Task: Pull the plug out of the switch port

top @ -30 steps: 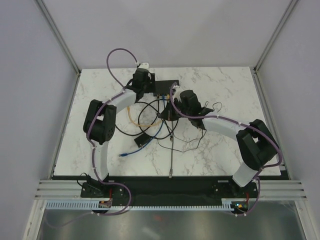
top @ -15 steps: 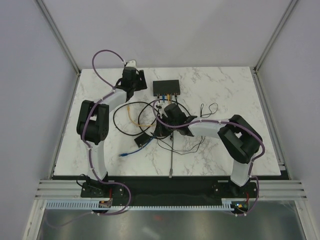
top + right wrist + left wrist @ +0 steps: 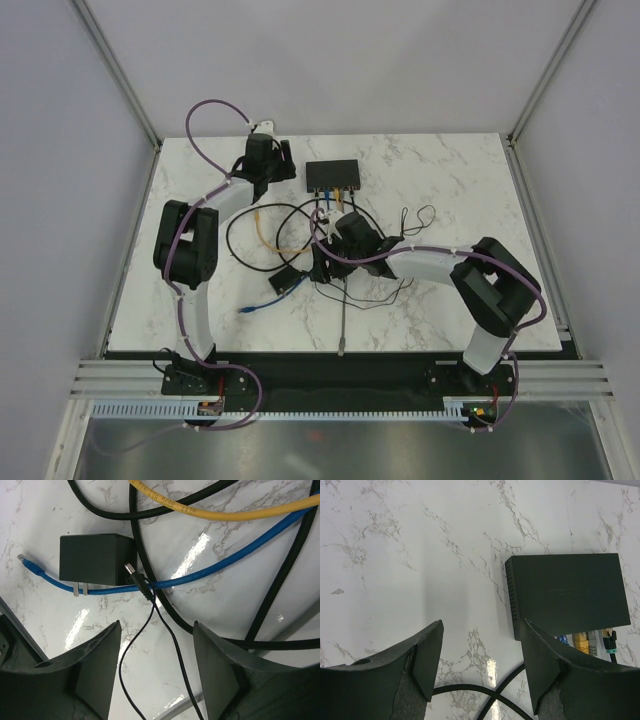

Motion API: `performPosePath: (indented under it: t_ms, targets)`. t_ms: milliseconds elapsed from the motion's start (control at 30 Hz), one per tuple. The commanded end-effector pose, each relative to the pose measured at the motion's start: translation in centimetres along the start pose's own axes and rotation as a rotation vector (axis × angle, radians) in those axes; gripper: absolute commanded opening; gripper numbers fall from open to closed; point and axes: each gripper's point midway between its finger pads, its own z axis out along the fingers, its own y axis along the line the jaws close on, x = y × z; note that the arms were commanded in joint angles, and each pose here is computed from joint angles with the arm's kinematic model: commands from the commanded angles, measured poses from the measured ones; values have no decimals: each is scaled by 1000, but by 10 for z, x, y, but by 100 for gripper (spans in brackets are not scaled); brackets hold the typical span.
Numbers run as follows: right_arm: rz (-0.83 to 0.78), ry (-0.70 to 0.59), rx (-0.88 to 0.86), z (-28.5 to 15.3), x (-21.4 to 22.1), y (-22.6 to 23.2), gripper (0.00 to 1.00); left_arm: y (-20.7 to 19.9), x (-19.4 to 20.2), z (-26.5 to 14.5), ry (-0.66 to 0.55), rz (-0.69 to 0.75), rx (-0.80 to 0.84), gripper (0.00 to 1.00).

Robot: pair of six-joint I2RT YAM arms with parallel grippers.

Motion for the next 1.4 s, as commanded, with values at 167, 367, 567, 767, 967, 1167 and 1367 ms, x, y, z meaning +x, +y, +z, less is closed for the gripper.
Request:
performPosePath:
  t_ms: [167,367,567,767,967,1167,1367]
  targets:
    - [-166,-31,15,-11,-8,-3,72,-15,-36,-12,-97,-40,58,70]
    - [-189,16,18,3,-5,-5,67,-18,-35,-11,-95,-39,70,70]
    - [-200,4,10,7,-8,3,66,-20,-35,-10,-95,-48,84,70]
    - [-184,24,9,16,-8,4,66,-20,-34,-9,-90,-48,87,70]
    - [-173,62,-3,26,3,4,57,-20,-33,-8,-89,-49,88,70]
    - [-168,48,-3,25,-2,7,43,-22,-33,-8,-89,-49,91,70]
    - [-160,16,8,23,-13,8,24,-22,-33,-8,-87,-50,91,70]
